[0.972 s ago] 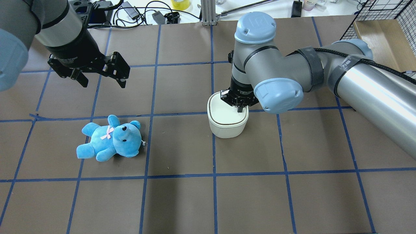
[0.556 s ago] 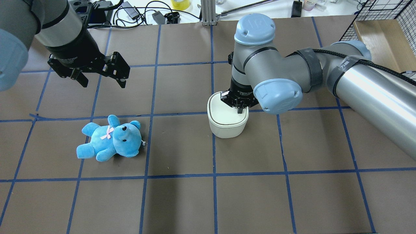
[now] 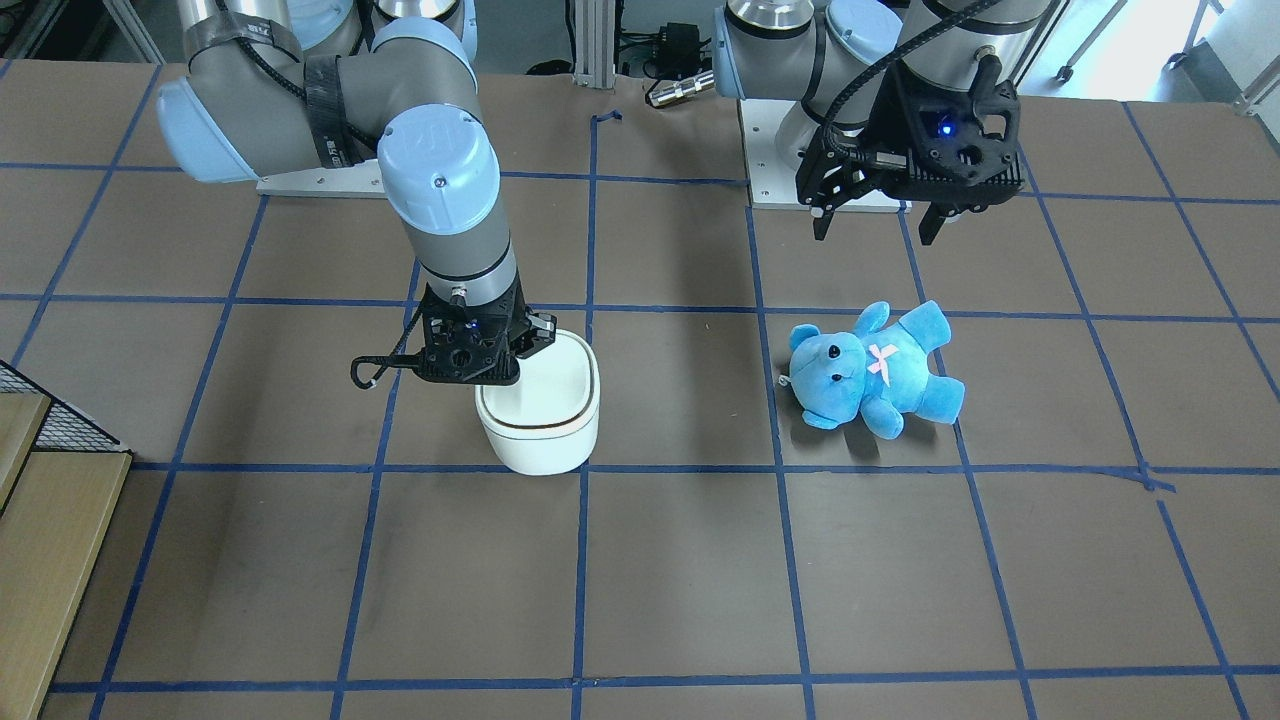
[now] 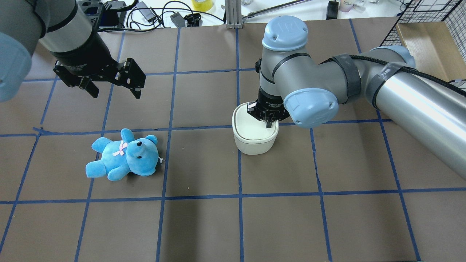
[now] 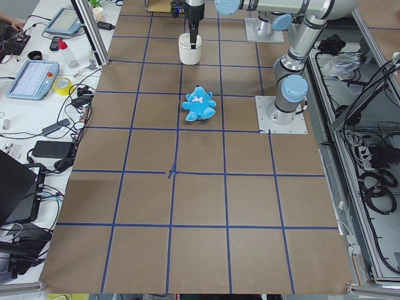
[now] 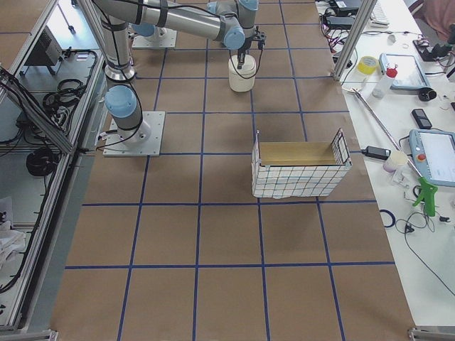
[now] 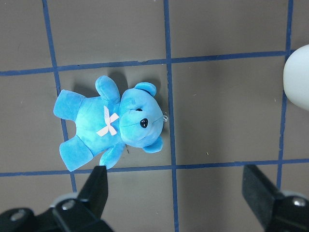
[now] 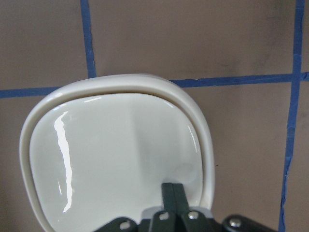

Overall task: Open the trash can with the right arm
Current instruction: 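Raise the right gripper away from the opened trash can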

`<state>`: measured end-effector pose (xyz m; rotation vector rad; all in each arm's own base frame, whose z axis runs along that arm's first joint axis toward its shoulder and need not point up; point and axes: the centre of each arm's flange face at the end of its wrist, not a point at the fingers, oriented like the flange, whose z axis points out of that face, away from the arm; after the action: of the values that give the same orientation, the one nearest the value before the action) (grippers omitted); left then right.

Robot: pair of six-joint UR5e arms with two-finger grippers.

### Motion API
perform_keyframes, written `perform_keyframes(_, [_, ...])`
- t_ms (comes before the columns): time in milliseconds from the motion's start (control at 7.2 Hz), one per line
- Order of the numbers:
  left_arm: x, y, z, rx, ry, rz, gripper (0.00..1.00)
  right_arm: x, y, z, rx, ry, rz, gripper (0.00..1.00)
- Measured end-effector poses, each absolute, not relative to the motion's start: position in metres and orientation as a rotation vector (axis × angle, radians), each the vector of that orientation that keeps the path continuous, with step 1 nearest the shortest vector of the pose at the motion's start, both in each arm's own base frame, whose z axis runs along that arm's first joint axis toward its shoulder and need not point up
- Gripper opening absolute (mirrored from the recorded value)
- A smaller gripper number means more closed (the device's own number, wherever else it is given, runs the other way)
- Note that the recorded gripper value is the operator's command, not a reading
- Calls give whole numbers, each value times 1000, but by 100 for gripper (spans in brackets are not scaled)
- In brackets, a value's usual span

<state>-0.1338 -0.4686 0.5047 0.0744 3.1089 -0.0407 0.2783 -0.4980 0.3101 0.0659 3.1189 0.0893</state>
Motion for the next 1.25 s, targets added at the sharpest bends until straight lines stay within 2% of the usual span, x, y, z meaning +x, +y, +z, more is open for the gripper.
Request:
perform_keyframes(139, [-134,-469,505,74,3109,-41,100,278,-498,310,65,3118,89,13])
perform_keyframes(278, [-134,-469,505,74,3109,-41,100,278,-499,315,67,3118,75,33])
perform_keyframes(417, [-134,-469,505,74,3109,-41,100,276,-501,338,78,3112,18,93])
perform_keyframes(556, [-134,-469,505,74,3109,-41,100,269,-501,381,96,3104,-57,100])
perform_keyframes(972, [-134,-469,505,74,3109,-41,100,218,-516,484,134,3149,-135,100])
perform_keyframes(1250, [-134,-469,505,74,3109,-41,100,175,-529,509,113,3156,-145,100])
